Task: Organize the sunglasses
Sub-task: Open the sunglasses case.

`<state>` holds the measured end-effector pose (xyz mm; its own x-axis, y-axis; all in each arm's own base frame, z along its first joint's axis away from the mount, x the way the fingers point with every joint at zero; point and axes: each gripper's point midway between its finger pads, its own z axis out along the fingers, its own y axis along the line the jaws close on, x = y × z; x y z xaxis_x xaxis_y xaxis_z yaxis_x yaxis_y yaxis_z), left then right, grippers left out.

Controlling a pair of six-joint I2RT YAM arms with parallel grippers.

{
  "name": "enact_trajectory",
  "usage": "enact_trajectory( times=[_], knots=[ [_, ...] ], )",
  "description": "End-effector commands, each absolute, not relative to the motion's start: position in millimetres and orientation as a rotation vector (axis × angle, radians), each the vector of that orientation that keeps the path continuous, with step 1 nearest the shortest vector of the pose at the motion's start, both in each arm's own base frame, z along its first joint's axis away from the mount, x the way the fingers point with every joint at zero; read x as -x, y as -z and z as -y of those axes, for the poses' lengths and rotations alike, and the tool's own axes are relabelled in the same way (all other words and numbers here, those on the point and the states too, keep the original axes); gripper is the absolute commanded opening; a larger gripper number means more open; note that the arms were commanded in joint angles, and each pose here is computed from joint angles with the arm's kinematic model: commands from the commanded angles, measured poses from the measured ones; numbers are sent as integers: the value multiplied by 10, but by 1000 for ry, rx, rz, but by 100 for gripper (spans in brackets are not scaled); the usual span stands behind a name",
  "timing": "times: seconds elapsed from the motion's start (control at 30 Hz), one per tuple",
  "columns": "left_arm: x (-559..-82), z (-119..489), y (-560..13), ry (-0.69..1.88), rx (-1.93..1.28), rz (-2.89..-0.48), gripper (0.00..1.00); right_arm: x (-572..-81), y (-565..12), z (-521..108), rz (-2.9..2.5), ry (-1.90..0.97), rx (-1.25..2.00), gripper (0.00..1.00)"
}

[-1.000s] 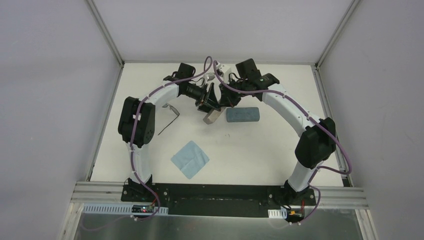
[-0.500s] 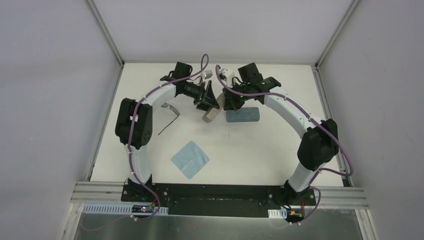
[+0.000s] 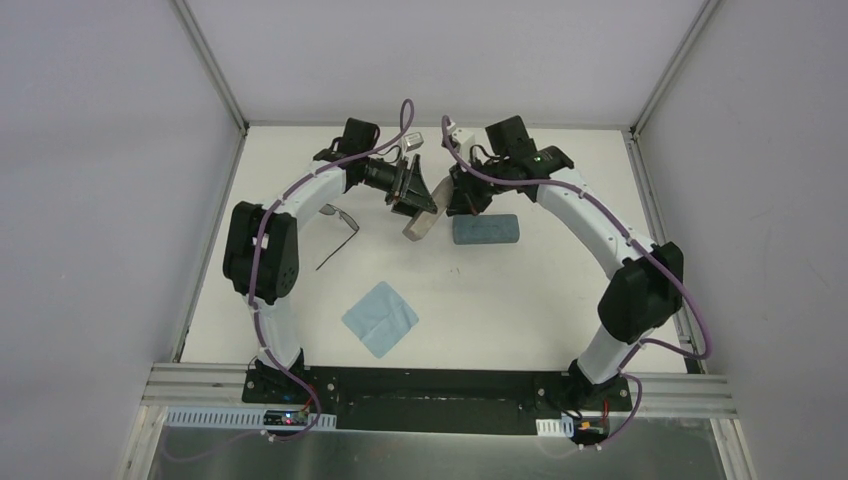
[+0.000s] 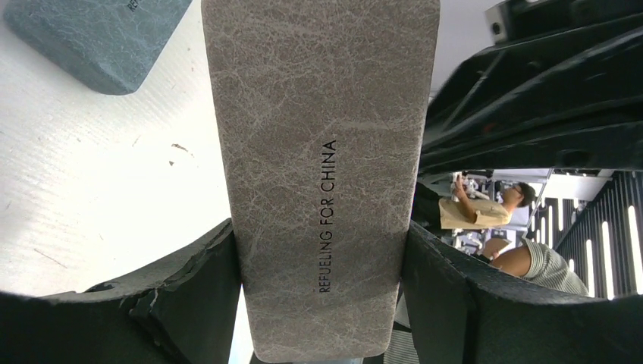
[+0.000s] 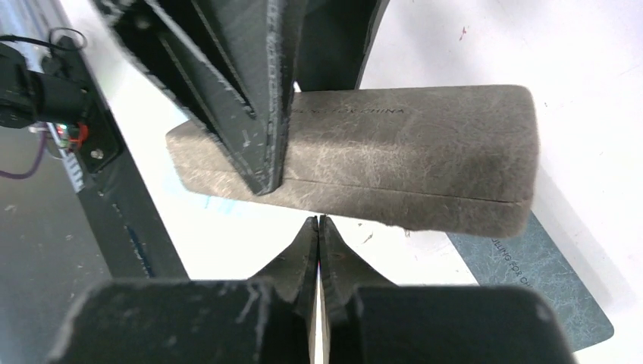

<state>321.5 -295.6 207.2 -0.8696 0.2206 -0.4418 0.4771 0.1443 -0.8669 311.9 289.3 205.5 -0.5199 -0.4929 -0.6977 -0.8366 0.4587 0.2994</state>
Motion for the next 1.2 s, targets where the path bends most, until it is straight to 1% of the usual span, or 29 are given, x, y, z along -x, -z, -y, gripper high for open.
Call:
enact_trajectory(
  times=[0.0, 0.37, 0.63, 0.77, 0.93, 1.07, 1.17],
  knots=[
    [-3156, 2958, -2351, 1814, -772, -2093, 0, -3013, -2690, -2929, -2021, -976, 1078, 0],
    [-3142, 2963, -2415, 1824, -787, -2074, 0, -3273, -2579, -2976, -2047, -959, 1007, 0],
    [-3123, 2957, -2446, 1832, -799, -2061, 0, -3315, -2415, -2995, -2098, -972, 982, 0],
    [-3117, 2963, -2500, 1846, -816, -2041, 0, -3394, -2133, -2859, -2200, -855, 931, 0],
    [-3123, 2978, -2619, 1861, -846, -2002, 0, -3336, -1583, -2662, -2377, -768, 863, 0],
    [-3078, 2996, -2691, 1878, -879, -1972, 0, -3383, -1415, -2636, -2422, -740, 834, 0],
    [-3051, 2992, -2672, 1885, -873, -1981, 0, -3455, -1391, -2627, -2431, -733, 810, 0]
  ],
)
